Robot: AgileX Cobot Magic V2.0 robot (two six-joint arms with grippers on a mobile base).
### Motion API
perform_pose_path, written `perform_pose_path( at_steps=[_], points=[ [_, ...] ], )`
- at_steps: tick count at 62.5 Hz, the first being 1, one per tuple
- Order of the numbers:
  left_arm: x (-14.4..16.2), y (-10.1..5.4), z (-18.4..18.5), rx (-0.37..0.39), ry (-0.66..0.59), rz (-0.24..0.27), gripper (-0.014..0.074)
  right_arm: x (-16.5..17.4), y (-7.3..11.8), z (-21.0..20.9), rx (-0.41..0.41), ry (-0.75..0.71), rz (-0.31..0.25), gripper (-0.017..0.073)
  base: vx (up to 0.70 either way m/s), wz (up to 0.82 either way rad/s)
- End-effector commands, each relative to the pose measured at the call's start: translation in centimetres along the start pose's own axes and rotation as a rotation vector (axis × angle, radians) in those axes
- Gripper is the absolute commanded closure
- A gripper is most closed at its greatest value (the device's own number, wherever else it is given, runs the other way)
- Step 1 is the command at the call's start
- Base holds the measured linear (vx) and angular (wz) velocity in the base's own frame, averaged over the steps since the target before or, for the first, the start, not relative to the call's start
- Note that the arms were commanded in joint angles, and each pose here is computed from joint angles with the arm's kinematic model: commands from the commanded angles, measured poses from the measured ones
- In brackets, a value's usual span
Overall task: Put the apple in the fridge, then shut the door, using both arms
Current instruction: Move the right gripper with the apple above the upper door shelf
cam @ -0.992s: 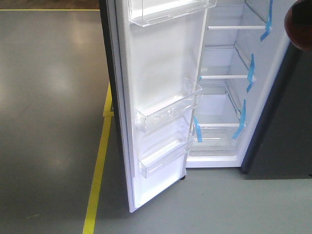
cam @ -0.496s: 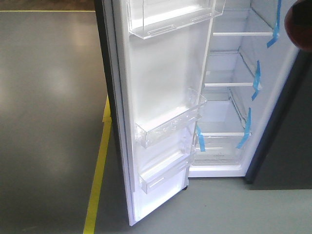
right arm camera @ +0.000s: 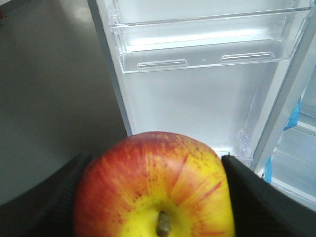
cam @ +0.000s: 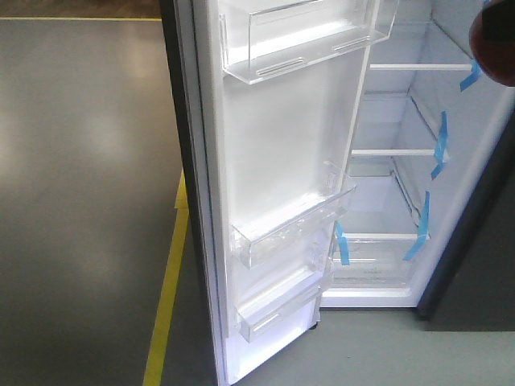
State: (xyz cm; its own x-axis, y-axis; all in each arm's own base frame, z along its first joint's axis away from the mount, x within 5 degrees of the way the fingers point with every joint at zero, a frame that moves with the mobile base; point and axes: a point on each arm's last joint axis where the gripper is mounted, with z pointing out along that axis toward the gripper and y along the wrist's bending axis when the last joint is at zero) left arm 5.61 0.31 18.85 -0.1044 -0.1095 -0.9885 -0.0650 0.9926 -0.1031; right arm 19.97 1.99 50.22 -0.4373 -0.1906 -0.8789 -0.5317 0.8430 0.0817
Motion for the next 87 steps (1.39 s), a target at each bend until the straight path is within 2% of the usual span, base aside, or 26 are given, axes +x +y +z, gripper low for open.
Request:
perform_pose_path(
  at_steps=[1,87],
  points=[
    [0.21,-0.01,0.06,0.011,-0.058,-0.014,0.0600,-1.17,0.76,-1.22,0.010,-0.105,-0.024,0.0490,0.10,0.03],
    [0.21,-0.01,0.06,0.011,-0.058,-0.014,0.0600,-1.17,0.76,-1.22,0.010,-0.105,-0.024,0.0490,0.07,0.01]
  ],
)
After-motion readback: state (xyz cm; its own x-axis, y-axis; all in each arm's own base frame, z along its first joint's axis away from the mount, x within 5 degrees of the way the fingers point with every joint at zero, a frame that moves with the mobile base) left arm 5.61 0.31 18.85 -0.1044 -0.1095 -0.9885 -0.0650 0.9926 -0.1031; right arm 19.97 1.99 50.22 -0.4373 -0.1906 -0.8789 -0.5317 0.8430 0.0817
